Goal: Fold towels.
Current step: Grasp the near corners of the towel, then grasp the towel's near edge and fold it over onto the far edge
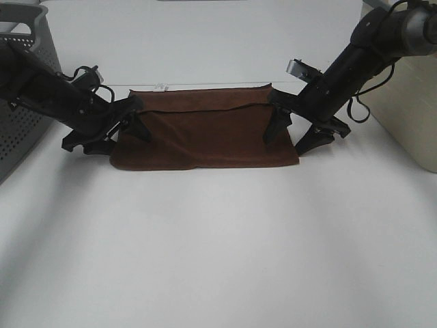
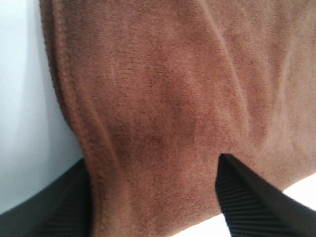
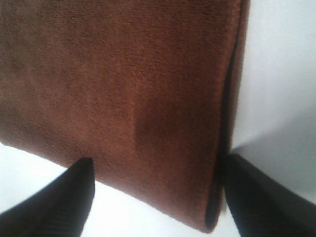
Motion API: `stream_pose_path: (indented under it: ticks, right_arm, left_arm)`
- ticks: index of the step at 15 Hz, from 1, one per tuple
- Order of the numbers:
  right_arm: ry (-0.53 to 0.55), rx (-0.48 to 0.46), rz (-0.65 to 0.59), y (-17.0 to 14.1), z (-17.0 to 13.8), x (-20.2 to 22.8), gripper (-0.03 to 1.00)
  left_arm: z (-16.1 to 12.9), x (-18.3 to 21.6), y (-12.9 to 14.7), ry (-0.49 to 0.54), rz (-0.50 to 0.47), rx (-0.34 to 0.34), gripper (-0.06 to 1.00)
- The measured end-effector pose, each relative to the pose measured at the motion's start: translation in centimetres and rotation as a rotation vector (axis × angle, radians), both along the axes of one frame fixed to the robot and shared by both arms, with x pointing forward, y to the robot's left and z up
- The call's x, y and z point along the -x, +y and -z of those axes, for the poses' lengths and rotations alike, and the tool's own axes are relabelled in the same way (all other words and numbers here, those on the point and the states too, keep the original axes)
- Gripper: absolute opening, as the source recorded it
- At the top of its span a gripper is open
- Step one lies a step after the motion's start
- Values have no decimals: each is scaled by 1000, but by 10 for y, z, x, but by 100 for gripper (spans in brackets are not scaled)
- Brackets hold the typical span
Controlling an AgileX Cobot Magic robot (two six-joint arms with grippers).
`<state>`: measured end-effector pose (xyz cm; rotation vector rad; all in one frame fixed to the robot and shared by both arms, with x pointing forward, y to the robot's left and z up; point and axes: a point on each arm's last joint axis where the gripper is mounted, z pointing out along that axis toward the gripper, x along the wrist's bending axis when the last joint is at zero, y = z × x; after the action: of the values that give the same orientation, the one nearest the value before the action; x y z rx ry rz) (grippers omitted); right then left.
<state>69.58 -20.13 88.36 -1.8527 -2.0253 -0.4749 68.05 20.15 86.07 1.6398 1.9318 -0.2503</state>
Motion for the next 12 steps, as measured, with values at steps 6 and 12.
stream_pose_path:
  ticks: [6, 12]
  right_arm:
    - [-25, 2, 29, 0, 7, -4, 21]
    - [19, 13, 43, -1, 0, 4, 0]
  left_arm:
    - [9, 1, 0, 20, 17, -14, 4]
    - [-20, 7, 1, -5, 115, -45, 1]
